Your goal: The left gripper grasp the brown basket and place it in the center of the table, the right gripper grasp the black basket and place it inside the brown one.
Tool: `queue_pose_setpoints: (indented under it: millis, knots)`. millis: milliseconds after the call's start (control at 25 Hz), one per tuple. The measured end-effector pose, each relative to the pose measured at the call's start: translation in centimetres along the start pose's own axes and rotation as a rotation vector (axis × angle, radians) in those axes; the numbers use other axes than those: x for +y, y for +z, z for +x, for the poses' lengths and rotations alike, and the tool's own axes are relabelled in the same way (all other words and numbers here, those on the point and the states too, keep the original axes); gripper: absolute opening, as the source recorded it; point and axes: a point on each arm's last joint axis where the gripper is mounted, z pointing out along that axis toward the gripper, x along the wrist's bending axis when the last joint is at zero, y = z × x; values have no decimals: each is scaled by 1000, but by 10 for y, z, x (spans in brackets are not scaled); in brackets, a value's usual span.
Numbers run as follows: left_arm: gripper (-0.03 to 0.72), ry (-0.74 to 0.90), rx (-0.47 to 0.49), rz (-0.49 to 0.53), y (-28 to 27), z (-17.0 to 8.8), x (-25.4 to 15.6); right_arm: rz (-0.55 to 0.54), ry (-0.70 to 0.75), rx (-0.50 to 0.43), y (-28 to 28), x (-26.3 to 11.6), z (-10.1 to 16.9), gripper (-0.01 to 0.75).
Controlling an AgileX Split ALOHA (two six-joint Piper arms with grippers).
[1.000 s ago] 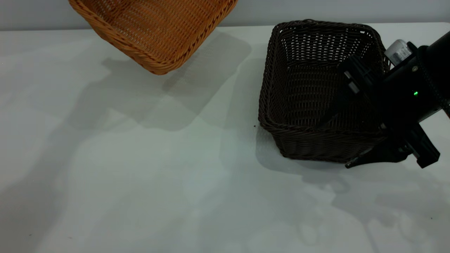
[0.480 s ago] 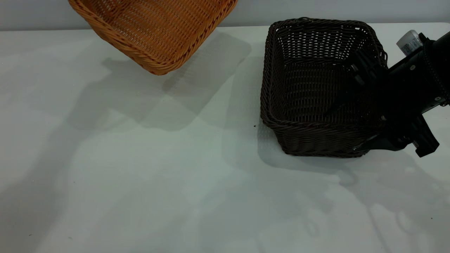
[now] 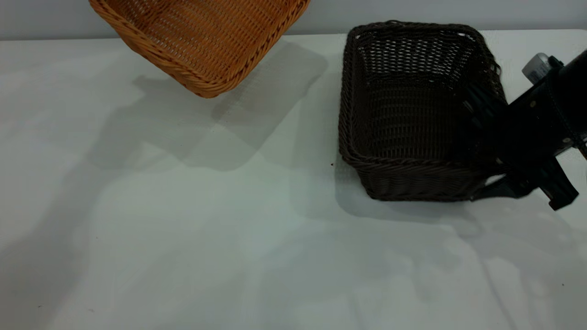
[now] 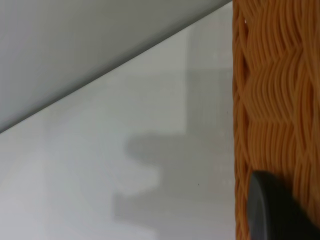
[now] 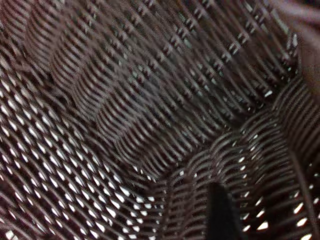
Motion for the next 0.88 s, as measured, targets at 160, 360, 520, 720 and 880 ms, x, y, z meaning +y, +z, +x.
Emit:
queue_pose_setpoints:
  millis: [160,360,520,720,880]
  knots:
    - [76,3,0,0,0,0,0,-59,-18,11,-1,10,10,237]
    - [76,10,10,1,-6,10,-1,-142,-40,22,-5,29,20,108]
    - [76,-14,35,-10,-29,29,1,-174,-35,47,-11,55,18,99]
    - [76,34,28,28,-44,39,-2,-218,-24,145,-31,106,12,97]
    - [76,252,-85,106,-42,28,-11,-194,-109,343,-54,140,21,97]
